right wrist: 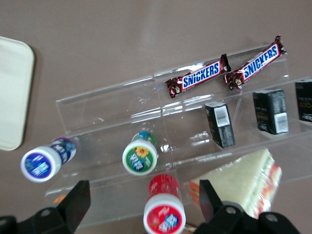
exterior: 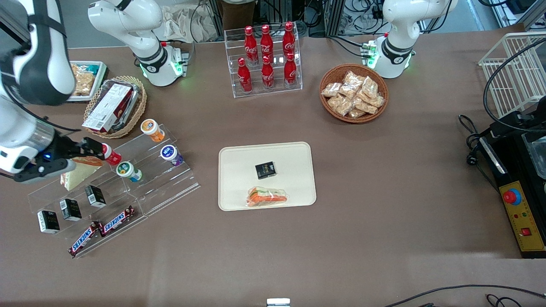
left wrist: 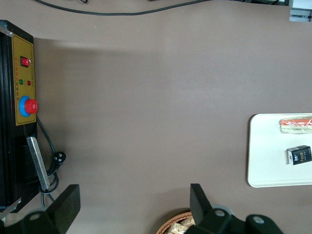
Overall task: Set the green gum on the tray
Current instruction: 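Move the right gripper over the green-labelled gum bottle in the acrylic rack, then lower the right gripper around the green gum bottle and close it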
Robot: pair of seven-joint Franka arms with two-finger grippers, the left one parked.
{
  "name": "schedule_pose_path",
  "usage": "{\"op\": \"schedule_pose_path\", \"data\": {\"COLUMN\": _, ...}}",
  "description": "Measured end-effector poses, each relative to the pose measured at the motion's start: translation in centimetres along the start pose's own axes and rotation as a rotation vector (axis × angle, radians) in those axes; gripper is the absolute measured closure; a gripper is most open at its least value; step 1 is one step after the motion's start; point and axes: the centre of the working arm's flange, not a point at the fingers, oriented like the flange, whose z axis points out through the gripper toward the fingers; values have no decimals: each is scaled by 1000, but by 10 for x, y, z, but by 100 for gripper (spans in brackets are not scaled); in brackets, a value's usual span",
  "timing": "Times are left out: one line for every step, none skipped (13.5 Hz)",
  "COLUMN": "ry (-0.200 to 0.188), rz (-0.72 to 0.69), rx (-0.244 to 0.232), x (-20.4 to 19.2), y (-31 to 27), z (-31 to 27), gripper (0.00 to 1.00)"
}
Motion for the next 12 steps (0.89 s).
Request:
{"op": "schedule_pose_path", "data": {"ry": 11, "rz": -1, "rx": -5, "x": -1, "y": 0, "z": 20, "gripper": 0}}
{"op": "schedule_pose_path", "data": {"ry": 16, "rz": -2, "rx": -9, "x": -3, "y": 0, "z": 40, "gripper": 0}}
{"op": "schedule_pose_path", "data": {"ry": 14, "rz": -4, "rx": -11, "x": -4, "y": 1, "z": 59, "gripper": 0}}
{"op": "schedule_pose_path", "data": {"ry": 9, "rz": -7, "rx": -12, "x": -4, "y": 1, "z": 77, "gripper": 0}}
{"op": "schedule_pose_path", "data": {"ry": 5, "rz": -9, "rx": -13, "x": -5, "y": 1, "z": 92, "gripper": 0}}
{"op": "schedule_pose_path", "data": {"ry": 5, "rz": -10, "rx": -15, "x": -7, "y": 0, "z": 105, "gripper": 0}}
{"op": "schedule_pose_path", "data": {"ry": 9, "rz": -12, "rx": -17, "x": -10, "y": -1, "z": 116, "gripper": 0}}
{"op": "schedule_pose_path", "data": {"ry": 14, "rz": -13, "rx": -20, "x": -14, "y": -3, "z": 126, "gripper": 0}}
{"op": "schedule_pose_path", "data": {"ry": 23, "rz": -15, "rx": -24, "x": -17, "y": -5, "z": 134, "gripper": 0}}
{"op": "schedule_pose_path", "data": {"ry": 29, "rz": -18, "rx": -26, "x": -19, "y": -8, "z": 139, "gripper": 0}}
{"op": "schedule_pose_path", "data": {"ry": 29, "rz": -21, "rx": -26, "x": -21, "y": -10, "z": 143, "gripper": 1}}
{"op": "schedule_pose_path", "data": {"ry": 27, "rz": -22, "rx": -26, "x": -22, "y": -11, "z": 145, "gripper": 1}}
